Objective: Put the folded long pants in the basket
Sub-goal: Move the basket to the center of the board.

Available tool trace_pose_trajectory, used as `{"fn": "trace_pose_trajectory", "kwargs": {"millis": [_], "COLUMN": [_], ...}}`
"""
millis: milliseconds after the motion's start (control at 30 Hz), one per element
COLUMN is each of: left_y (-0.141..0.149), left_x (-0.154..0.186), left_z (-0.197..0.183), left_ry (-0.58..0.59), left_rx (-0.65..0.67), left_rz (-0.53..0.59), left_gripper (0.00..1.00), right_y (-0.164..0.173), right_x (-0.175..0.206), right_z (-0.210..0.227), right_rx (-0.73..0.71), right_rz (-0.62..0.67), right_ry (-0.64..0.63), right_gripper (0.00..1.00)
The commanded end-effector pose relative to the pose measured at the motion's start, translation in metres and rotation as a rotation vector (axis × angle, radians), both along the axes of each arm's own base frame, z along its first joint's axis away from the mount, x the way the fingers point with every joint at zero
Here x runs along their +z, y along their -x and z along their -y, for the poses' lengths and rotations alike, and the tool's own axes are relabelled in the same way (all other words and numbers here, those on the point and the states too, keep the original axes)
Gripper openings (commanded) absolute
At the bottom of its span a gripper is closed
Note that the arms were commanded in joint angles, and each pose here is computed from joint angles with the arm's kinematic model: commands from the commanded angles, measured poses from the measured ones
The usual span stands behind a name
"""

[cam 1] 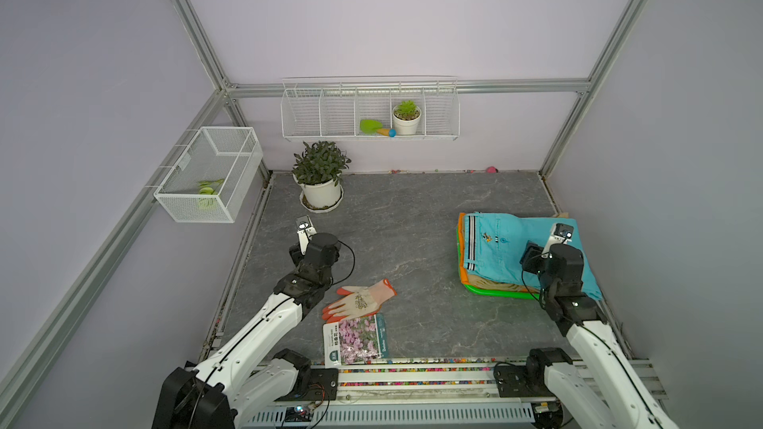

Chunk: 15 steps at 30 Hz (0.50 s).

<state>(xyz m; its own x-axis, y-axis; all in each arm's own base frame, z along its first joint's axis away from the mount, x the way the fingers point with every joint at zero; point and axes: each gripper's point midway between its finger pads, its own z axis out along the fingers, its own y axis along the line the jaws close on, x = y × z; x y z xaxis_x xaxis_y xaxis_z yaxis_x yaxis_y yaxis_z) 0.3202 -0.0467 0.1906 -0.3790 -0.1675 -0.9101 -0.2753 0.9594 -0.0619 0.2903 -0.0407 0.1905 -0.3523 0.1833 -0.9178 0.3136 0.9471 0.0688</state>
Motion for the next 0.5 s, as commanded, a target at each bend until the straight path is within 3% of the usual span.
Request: {"fn": "trace_pose_trajectory", "kwargs": {"millis": [0,167,300,367,467], "left_y": [-0.002,-0.002,-0.002,-0.001,0.001], "left_x": [0.031,0.045,0.043,0.041,0.041], "left_z": [0.016,0.053,0.082,0.094,0.11], "left_ry": [0.137,0.264,0.308,0.322,0.34], "left_rx": [-0.078,-0.252,-0.381,-0.433,-0.524], "left_rz": [0.125,0.106,-0.01,-0.05,-0.083], "left_gripper": [0.73,0.76,0.76,0.76,0.77], "right_y": [0.005,0.001,-0.016,-0.007,-0.003], "right_x": [0.027,0.023,0.024,0.01,-0.015], "right_z": [0.026,0.075,0.107,0.134,0.155], "right_rx": [-0.166,-0.364,-0.429,-0.566,-0.619], "right_rz": [0.116,-0.072,-0.226,-0.311,-0.329], "right_ry": [0.015,-0.125,-0.089,-0.122,-0.226], "right_gripper": [0.76,0.8,0.83,0.85,0.87]}}
